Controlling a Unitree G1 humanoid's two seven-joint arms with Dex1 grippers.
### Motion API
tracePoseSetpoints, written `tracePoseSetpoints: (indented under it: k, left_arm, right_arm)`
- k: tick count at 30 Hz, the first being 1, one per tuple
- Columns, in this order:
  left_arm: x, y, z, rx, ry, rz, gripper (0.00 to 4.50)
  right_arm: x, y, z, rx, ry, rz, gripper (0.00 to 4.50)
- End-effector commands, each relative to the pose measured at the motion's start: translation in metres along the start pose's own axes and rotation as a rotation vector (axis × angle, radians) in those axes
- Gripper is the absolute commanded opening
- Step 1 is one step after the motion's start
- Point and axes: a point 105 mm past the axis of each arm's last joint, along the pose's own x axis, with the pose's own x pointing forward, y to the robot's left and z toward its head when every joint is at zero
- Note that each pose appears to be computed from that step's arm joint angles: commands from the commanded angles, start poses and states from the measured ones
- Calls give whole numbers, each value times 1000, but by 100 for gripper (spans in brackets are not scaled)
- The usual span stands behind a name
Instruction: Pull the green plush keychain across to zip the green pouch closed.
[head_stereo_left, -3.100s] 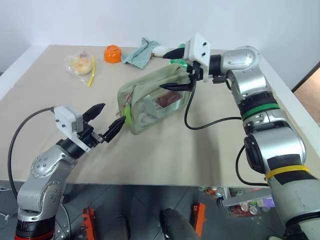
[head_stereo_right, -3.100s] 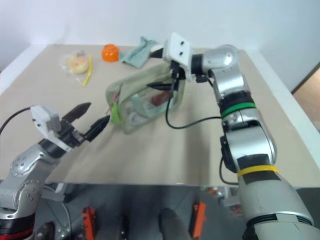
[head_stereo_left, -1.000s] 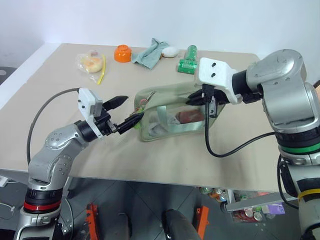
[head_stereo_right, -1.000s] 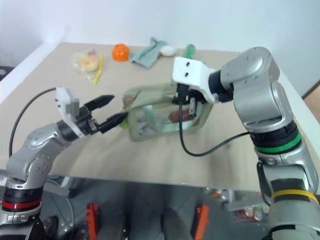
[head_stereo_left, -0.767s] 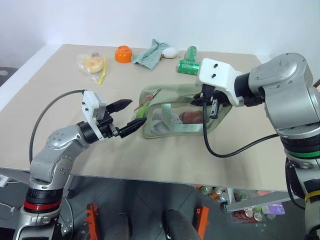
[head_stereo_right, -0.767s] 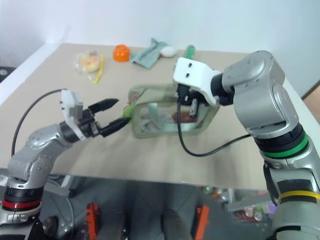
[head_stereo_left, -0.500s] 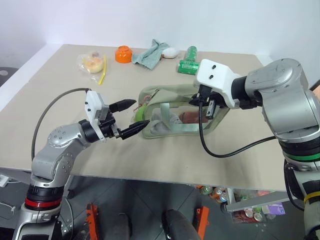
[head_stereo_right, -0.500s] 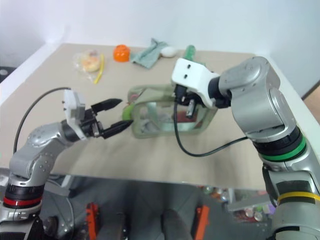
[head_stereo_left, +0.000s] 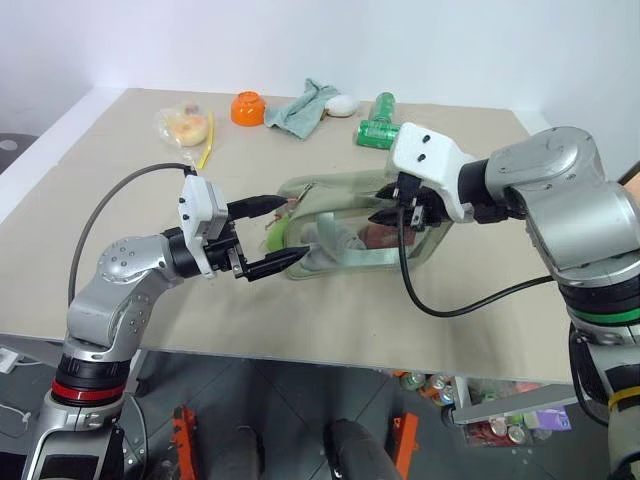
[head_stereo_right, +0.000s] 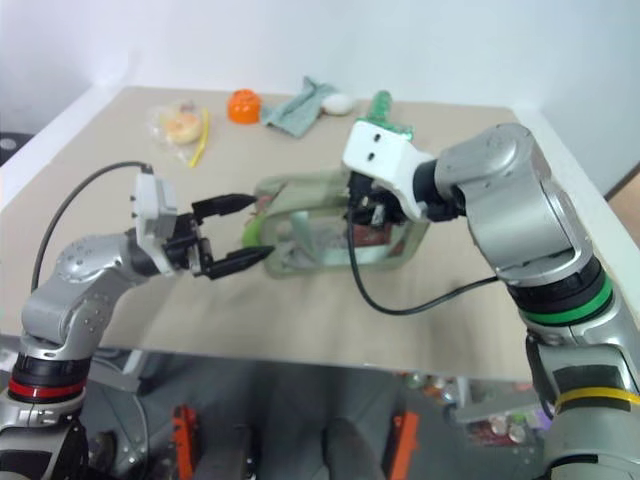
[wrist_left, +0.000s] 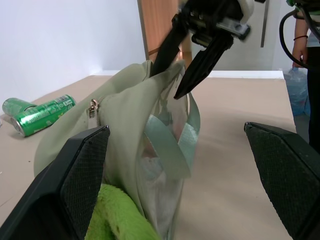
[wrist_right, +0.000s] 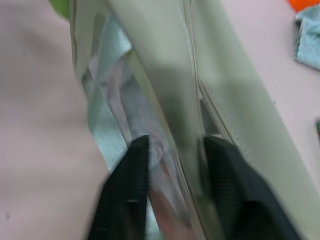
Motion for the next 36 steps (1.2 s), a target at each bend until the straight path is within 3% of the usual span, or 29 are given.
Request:
tracePoseSetpoints:
  k: [1,2,6,12,14,16,21,27,36]
  left_arm:
    - [-1,4,12,59,-32,27,450]
    - [0,5,14,65,-41,32,450]
    - [3,-1,21,68,-65,-3,450]
    - [5,-15,26,65,-34,-121,450]
    - [6,-13,28,42,-20,-144,450]
    - [6,-11,29,20,-17,-147,450]
    - [6,-10,29,11,-2,-159,450]
    - [5,-6,28,17,0,-137,450]
    - [3,-3,29,23,0,-98,450]
  right_arm:
    - [-27,-17,28,-7,-256,-74,340]
    - [-32,-21,27,21,-295,-84,369]
    - [-52,-31,13,119,-385,-120,369]
    - [-78,-50,-52,277,-355,-288,369]
    - [-80,-44,-84,333,-310,-310,369]
    - [-78,-39,-97,356,-296,-306,369]
    - [-69,-33,-107,372,-313,-302,369]
    - [-59,-34,-99,385,-371,-273,369]
    - [-41,-39,-103,369,-349,-227,369]
